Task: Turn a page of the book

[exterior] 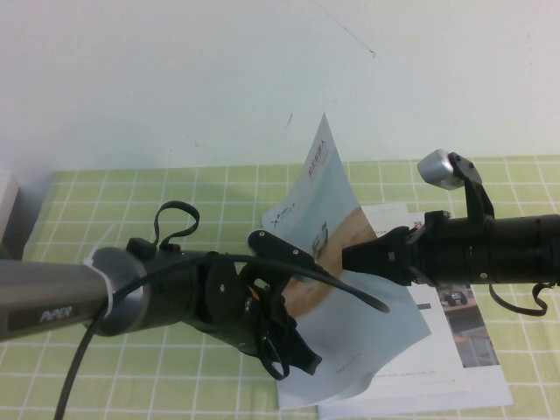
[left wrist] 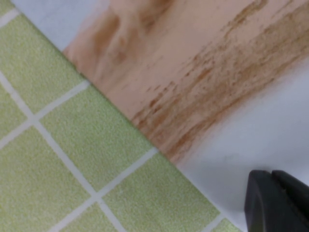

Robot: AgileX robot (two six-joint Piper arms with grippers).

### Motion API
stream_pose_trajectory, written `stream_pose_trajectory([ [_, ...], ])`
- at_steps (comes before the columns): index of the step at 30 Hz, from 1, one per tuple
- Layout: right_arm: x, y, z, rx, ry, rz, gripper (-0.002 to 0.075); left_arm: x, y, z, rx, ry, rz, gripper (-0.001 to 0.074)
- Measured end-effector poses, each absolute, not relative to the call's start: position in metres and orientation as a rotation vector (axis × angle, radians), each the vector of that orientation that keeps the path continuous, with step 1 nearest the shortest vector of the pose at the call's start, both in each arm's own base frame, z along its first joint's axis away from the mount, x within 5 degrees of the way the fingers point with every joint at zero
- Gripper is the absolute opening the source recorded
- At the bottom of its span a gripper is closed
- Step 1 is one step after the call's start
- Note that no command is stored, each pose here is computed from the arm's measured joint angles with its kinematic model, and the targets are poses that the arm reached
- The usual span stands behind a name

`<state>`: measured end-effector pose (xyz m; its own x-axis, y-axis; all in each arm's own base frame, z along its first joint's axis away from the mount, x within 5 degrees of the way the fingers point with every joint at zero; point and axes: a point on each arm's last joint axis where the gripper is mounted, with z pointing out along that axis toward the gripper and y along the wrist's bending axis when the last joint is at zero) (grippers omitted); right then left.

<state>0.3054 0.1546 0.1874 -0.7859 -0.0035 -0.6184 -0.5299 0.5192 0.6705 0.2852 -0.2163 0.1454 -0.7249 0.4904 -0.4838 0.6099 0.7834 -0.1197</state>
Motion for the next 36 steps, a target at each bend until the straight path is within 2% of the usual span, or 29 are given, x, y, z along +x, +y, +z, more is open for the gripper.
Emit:
stream_pose_trajectory([
  [9,0.305,0.155,0.187,-0.436,2.202,1.240,0.0174,0.282,-0.214,0.167,0.853,2.467,-0.372,-0.0004],
  [25,0.305,0.155,0.188,-0.439,2.200,1.242,0.0174,0.257,-0.202,0.260,0.852,2.186,-0.426,-0.0004],
  [29,0.305,0.155,0.188,-0.442,2.199,1.240,0.0174,0.227,-0.223,0.279,1.068,2.023,-0.434,-0.0004],
  [36,0.305,0.155,0.188,-0.459,2.191,1.232,0.0174,0.170,-0.272,0.277,1.391,1.825,-0.496,-0.0004],
])
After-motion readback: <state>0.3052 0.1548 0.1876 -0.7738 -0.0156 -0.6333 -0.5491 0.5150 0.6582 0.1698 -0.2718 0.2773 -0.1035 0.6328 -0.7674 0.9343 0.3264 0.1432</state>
